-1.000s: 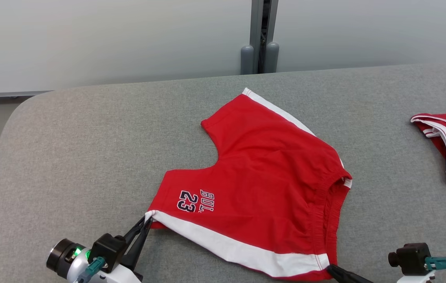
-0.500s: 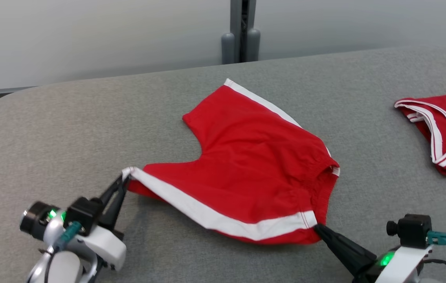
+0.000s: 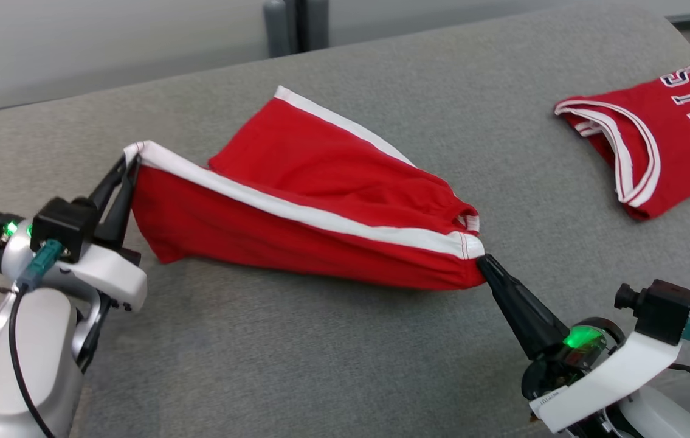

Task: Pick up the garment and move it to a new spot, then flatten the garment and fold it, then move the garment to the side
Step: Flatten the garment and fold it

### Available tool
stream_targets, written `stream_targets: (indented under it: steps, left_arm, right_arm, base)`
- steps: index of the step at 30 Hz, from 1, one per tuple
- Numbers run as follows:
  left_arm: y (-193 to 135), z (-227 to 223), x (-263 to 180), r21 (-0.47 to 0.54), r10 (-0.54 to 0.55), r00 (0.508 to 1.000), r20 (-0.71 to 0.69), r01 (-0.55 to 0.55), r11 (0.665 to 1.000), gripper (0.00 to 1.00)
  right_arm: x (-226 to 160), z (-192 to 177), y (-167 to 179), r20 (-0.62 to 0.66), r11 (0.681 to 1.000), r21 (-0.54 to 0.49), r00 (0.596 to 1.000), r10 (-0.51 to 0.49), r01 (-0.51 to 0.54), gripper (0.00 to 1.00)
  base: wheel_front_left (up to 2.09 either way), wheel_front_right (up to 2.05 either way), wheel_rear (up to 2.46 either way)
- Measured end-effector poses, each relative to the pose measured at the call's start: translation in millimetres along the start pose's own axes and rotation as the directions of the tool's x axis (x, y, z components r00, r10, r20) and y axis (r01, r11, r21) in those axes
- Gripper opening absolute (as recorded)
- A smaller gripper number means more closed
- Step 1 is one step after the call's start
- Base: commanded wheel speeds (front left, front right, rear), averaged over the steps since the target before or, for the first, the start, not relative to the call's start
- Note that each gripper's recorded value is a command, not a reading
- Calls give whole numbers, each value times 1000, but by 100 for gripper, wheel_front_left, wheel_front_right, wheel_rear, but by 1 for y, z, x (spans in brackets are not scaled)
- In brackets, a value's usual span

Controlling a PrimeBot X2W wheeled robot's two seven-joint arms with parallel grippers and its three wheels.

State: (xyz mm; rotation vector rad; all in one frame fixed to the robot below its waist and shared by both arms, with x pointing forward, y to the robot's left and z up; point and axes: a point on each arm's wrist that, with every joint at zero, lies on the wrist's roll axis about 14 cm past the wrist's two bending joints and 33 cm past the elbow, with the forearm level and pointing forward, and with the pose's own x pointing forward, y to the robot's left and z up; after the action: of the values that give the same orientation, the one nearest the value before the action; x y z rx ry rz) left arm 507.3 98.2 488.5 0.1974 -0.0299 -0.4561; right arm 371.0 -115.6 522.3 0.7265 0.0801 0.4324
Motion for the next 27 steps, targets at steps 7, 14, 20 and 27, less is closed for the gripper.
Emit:
stream_targets:
  steps: [7,14,20,27]
  left_arm:
    - [-10,-9,47,8,-53,999,-10,53,999,0]
    - [-21,-19,95,26,-74,997,-23,74,997,0]
    - [-40,-33,129,68,-130,990,-55,133,989,0]
    - [-58,-51,161,99,-181,977,-109,192,976,0]
  right_arm:
    - [9,11,-8,106,997,42,992,-62,58,0]
    - [20,34,-22,249,987,103,958,-143,120,0]
    - [20,41,-43,293,976,92,932,-215,196,0]
    - [24,50,-60,339,964,100,902,-266,247,0]
  base:
    - [0,0,0]
    - [0,0,0]
    - [0,0,0]
    - [0,0,0]
